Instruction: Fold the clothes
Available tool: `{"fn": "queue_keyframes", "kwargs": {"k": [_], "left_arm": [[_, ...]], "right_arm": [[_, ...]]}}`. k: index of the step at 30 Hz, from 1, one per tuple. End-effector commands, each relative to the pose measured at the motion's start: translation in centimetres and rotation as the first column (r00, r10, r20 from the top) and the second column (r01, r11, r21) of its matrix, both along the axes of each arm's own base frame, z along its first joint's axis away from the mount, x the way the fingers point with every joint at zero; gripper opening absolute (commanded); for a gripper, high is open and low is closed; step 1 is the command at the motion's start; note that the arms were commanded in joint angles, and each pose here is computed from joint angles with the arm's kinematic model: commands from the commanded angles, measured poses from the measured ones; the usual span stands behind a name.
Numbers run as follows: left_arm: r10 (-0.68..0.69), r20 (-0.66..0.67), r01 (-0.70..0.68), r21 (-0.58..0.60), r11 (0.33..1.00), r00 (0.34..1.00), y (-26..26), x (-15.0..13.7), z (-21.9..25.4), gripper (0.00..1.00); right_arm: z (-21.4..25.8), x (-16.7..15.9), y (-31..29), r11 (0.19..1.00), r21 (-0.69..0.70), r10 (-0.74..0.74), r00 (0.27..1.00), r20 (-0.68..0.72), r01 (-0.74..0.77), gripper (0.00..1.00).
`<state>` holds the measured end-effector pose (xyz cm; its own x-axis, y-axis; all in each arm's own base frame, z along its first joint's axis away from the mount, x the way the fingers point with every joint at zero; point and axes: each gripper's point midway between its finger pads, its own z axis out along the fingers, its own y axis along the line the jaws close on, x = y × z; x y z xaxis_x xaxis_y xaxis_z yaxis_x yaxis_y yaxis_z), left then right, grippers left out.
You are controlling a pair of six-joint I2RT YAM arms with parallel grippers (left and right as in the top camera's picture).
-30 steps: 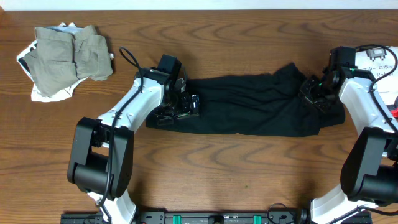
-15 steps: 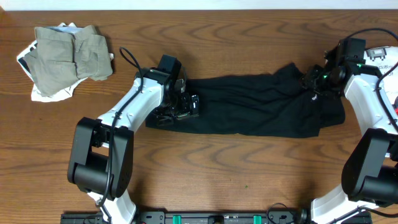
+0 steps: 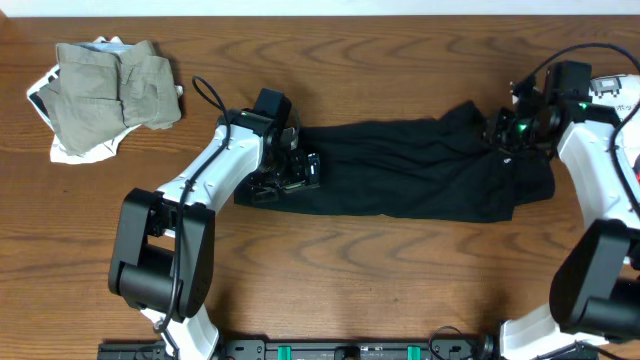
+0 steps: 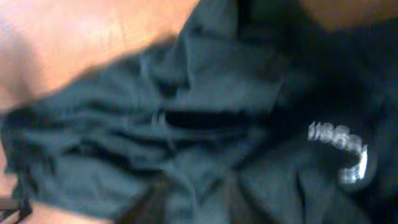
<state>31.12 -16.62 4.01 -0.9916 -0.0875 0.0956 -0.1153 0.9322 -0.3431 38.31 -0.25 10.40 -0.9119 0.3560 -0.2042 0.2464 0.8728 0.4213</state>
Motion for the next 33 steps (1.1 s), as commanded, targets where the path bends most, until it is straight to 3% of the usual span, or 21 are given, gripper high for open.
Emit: {"fn": "queue_keyframes", "kwargs": {"k": [1, 5, 9, 25, 33], "left_arm": [[0.006, 0.010, -0.006, 0.005, 1.000, 1.000, 0.2, 0.0, 0.5, 0.98], [0.006, 0.010, -0.006, 0.005, 1.000, 1.000, 0.2, 0.0, 0.5, 0.98], [0.006, 0.010, -0.006, 0.005, 1.000, 1.000, 0.2, 0.0, 0.5, 0.98], [0.006, 0.011, -0.006, 0.005, 1.000, 1.000, 0.2, 0.0, 0.5, 0.98], [0.006, 0.011, -0.006, 0.005, 1.000, 1.000, 0.2, 0.0, 0.5, 0.98]], "right_arm": [[0.6, -1.1, -1.5, 0.997, -0.027, -0.073, 0.996, -0.046, 0.072, 0.01], [-0.3, -2.9, -4.1, 0.970, -0.108, -0.233, 0.962, -0.145, 0.219, 0.01], [-0.7, -3.2, -5.3, 0.956, -0.155, -0.270, 0.951, -0.152, 0.247, 0.01], [-4.6, -1.7, -5.5, 0.958, -0.164, -0.263, 0.946, -0.191, 0.233, 0.01], [-7.1, 1.0, -4.1, 0.974, -0.086, -0.222, 0.962, -0.159, 0.211, 0.02]]}}
